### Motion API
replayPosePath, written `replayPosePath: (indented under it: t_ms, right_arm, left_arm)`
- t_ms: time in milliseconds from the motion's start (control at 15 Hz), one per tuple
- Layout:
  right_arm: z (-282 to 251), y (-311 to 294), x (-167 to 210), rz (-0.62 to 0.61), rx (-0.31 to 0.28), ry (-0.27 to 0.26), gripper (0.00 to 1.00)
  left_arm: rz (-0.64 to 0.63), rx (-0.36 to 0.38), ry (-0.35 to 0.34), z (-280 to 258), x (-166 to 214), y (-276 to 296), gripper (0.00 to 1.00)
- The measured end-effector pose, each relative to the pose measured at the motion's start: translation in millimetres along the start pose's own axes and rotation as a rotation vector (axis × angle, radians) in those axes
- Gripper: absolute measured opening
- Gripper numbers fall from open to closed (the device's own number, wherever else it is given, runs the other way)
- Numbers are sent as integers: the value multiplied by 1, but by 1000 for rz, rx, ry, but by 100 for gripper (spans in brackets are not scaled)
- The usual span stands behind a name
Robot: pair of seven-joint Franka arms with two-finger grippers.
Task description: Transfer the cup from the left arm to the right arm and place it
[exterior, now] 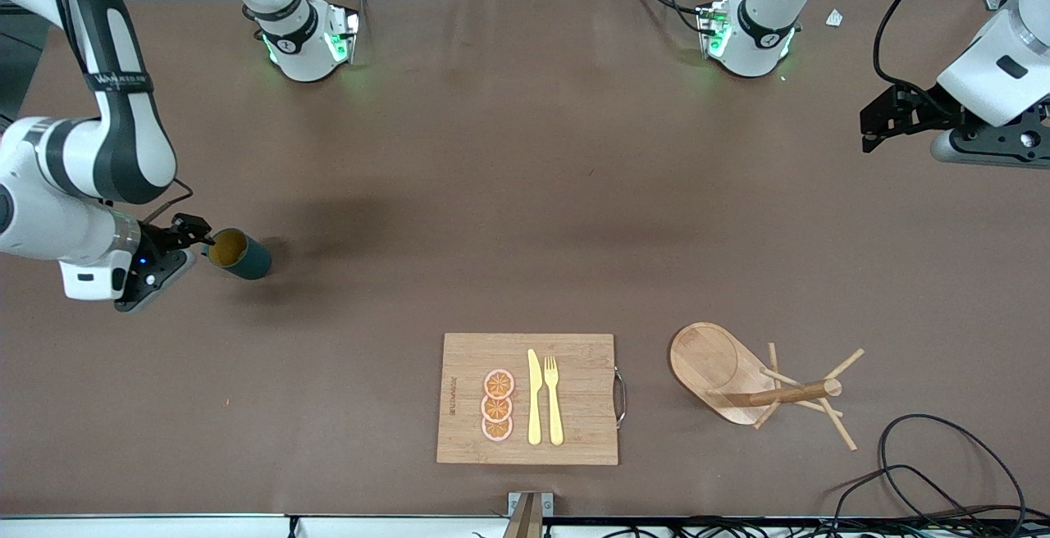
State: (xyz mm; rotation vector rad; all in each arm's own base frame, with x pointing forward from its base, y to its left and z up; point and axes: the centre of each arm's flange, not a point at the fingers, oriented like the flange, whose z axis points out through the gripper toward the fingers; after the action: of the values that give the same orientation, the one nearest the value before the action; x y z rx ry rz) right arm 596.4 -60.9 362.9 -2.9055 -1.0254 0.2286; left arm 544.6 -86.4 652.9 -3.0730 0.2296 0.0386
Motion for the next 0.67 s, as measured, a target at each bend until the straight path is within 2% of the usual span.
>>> replayPosePath:
  t_ms: [267, 468, 669]
  right_arm:
    - [-40, -21, -8, 189, 15, -16, 100]
    - [-77, -34, -15, 327, 36, -50, 100]
    - [-118, -46, -16, 402, 49, -80, 100]
  left_arm:
    - [-1, 0, 0, 0, 0, 0, 100]
    - [-5, 0, 0, 0, 0, -3, 100]
    - [-7, 0, 3, -1, 0, -4, 100]
